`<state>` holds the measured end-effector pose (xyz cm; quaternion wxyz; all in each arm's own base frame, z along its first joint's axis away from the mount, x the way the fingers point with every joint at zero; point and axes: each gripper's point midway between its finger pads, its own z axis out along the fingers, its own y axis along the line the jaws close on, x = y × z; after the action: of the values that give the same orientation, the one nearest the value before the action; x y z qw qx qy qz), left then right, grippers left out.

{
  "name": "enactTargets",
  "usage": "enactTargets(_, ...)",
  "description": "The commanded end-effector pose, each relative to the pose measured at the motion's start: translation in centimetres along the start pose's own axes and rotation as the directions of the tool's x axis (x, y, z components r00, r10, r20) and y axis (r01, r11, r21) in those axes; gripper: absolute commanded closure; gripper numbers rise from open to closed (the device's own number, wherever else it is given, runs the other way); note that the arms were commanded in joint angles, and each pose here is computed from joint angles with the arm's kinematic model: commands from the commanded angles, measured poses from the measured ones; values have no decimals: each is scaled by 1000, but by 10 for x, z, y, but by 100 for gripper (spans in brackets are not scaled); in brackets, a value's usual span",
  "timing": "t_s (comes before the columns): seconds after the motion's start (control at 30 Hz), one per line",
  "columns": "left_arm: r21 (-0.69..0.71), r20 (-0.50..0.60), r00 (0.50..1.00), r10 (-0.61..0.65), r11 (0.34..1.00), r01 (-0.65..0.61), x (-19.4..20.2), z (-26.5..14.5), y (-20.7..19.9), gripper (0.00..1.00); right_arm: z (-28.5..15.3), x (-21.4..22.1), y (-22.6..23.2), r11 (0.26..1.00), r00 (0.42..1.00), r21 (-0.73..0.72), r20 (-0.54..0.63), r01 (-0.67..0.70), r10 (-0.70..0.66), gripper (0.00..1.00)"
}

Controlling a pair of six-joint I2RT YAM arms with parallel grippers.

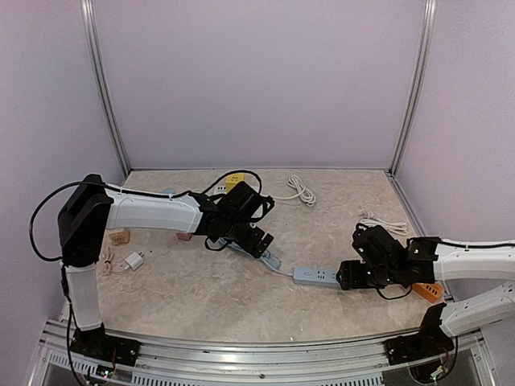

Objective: Insert the plug
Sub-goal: Move the socket to the center of the board.

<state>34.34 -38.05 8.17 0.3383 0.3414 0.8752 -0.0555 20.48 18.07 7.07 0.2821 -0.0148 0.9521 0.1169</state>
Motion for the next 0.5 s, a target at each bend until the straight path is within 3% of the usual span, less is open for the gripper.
enactTargets(0.0,92,78,961,267,957,-274,-7,-21,-16,1,8,13,1,1000,999,0,-44,3,-3,29)
enactTargets(0.13,138,127,897,423,888,-438,-2,-25,-25,1,9,12,2,1000,999,-6,-43,7,-7,28)
enactTargets(0.33,261,239,798,552,755,-601,2,-36,-32,1,10,17,0,1000,999,-8,-50,-1,1,28)
enactTargets(0.47,277,237,734,636,680,-679,4,-26,-21,1,7,16,-1,1000,999,-16,-38,-16,16,28)
